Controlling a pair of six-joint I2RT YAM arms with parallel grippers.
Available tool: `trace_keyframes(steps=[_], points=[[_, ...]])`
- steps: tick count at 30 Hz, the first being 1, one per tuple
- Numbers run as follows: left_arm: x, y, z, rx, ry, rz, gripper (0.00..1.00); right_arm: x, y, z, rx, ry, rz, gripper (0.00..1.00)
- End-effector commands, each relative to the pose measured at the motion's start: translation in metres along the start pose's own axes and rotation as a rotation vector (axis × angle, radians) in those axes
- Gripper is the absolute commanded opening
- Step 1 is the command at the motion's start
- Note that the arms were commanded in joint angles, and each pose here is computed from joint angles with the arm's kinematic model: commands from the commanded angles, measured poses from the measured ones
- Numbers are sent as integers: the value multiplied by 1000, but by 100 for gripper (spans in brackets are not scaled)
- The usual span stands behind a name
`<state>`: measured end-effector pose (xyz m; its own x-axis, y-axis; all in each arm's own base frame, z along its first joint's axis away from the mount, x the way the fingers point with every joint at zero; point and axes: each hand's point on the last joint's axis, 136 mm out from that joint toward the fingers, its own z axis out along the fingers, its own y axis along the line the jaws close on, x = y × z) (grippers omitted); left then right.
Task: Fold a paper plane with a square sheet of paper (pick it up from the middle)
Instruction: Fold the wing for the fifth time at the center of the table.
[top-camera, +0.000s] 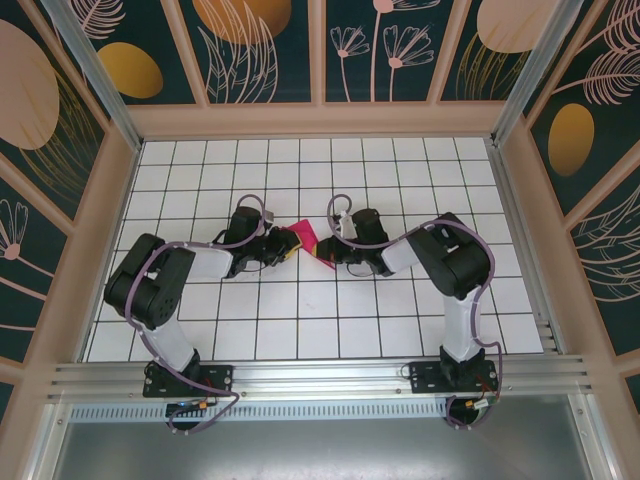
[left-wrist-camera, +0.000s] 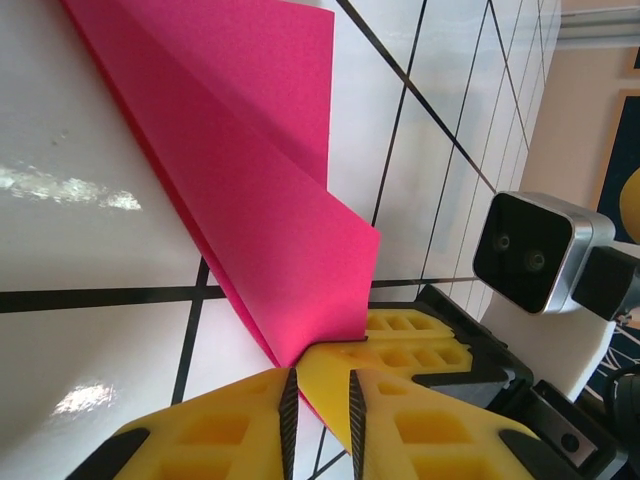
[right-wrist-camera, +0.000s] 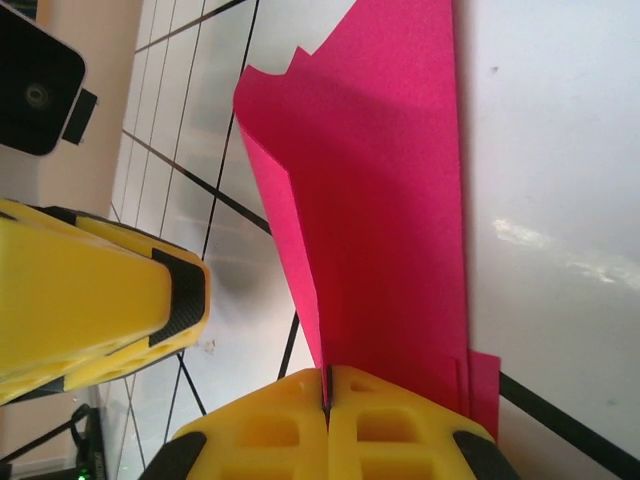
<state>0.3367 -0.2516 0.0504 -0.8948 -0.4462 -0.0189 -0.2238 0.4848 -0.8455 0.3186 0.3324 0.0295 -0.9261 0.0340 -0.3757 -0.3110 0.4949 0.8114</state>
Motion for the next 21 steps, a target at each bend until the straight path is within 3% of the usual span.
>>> trace_keyframes(steps=[1, 21], points=[[-2, -13, 6, 40, 8, 51, 23, 0, 3, 2, -53, 24, 76, 0], [1, -9, 19, 66, 34, 68, 17, 4, -12, 3, -10, 40, 283, 0]])
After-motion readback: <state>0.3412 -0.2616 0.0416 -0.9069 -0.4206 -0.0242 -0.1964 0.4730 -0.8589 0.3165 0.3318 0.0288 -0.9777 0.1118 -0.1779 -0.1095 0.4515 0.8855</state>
